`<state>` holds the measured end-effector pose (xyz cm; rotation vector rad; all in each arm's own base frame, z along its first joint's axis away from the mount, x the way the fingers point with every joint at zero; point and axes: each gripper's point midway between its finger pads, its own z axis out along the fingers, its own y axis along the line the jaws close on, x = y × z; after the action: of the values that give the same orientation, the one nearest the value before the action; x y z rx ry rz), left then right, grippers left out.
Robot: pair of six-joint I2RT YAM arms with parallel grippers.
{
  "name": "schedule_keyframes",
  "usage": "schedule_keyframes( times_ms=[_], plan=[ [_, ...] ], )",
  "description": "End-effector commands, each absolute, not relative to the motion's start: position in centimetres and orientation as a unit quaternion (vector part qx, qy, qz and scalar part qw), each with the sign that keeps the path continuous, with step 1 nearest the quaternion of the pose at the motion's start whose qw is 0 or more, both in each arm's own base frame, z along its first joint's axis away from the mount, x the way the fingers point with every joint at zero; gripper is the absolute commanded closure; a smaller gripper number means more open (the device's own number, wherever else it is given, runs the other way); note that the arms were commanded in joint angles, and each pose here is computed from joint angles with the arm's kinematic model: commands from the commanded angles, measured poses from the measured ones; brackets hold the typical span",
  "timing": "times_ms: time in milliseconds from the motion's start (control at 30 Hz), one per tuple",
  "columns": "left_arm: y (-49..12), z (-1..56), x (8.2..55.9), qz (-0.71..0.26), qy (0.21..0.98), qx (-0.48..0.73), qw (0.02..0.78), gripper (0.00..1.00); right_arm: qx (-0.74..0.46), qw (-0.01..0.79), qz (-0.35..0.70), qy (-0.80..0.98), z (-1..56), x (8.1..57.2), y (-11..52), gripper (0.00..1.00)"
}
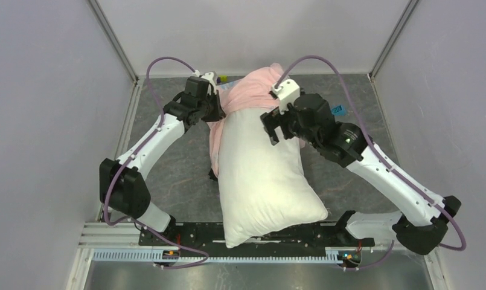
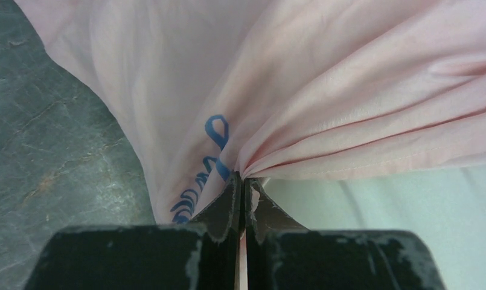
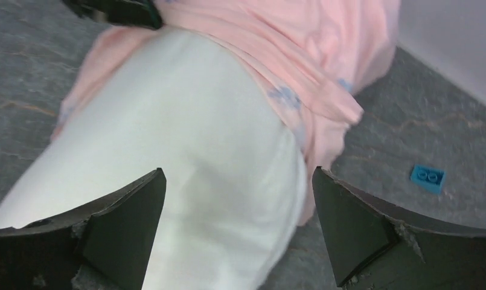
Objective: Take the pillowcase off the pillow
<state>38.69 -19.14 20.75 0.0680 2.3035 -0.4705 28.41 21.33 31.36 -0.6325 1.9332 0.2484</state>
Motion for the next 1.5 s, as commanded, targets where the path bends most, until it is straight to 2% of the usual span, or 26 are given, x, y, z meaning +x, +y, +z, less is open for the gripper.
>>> schedule_keyframes(
  times_ms=[0,167,267,400,533,633,800,833,867,900,967,1000,1033,1300,1467],
  plan=[
    [-20.1,21.6,39.9,-0.228,0.883,-0.003,0.410,0.98,-0.297,0.505,0.053,0.808,31.8,26.8,24.3,0.02],
    [-20.7,20.3,40.0,-0.241,0.884,-0.003,0.401,0.98,-0.356,0.502,0.063,0.785,32.2,23.4,31.6,0.02],
    [-20.8,19.7,40.3,-0.242,0.880,-0.005,0.408,0.98,-0.384,0.503,0.036,0.774,31.3,21.2,35.4,0.02],
    [-21.2,18.0,40.7,-0.247,0.882,-0.002,0.402,0.98,-0.408,0.486,0.006,0.773,27.6,19.9,38.1,0.02],
    [-21.6,16.7,40.9,-0.256,0.882,-0.004,0.396,0.98,-0.415,0.451,-0.049,0.789,22.0,19.8,36.3,0.02],
    [-21.8,16.2,41.2,-0.257,0.881,-0.004,0.397,0.98,-0.421,0.424,-0.051,0.800,18.3,19.2,34.7,0.02],
    [-21.8,15.7,41.6,-0.255,0.881,-0.007,0.399,0.98,-0.418,0.360,-0.117,0.826,12.0,19.9,29.0,0.02],
    [-21.7,15.6,41.7,-0.251,0.882,-0.007,0.400,0.98,-0.413,0.355,-0.126,0.829,11.5,20.0,28.1,0.05],
    [-21.6,15.6,41.8,-0.247,0.882,-0.007,0.402,0.98,-0.403,0.357,-0.131,0.832,11.3,20.2,27.2,0.20],
    [-21.4,15.5,42.0,-0.241,0.883,-0.007,0.404,0.98,-0.396,0.362,-0.133,0.833,11.3,20.2,26.4,0.42],
    [-21.0,15.5,42.2,-0.226,0.885,-0.006,0.408,0.98,-0.370,0.398,-0.115,0.832,13.2,20.5,25.7,0.78],
    [-20.8,15.6,42.4,-0.219,0.885,-0.005,0.410,0.98,-0.357,0.415,-0.103,0.830,14.3,20.7,25.6,0.92],
    [-20.5,15.7,42.5,-0.213,0.885,-0.005,0.413,0.98,-0.343,0.434,-0.090,0.828,15.9,20.8,25.3,1.00],
    [-17.1,20.4,44.3,-0.112,0.880,-0.005,0.462,0.98,-0.220,0.559,-0.007,0.799,28.7,22.9,20.9,1.00],
    [-12.6,24.7,44.9,-0.003,0.864,-0.044,0.502,0.98,-0.100,0.650,0.032,0.752,37.9,23.7,14.7,1.00]
  ],
)
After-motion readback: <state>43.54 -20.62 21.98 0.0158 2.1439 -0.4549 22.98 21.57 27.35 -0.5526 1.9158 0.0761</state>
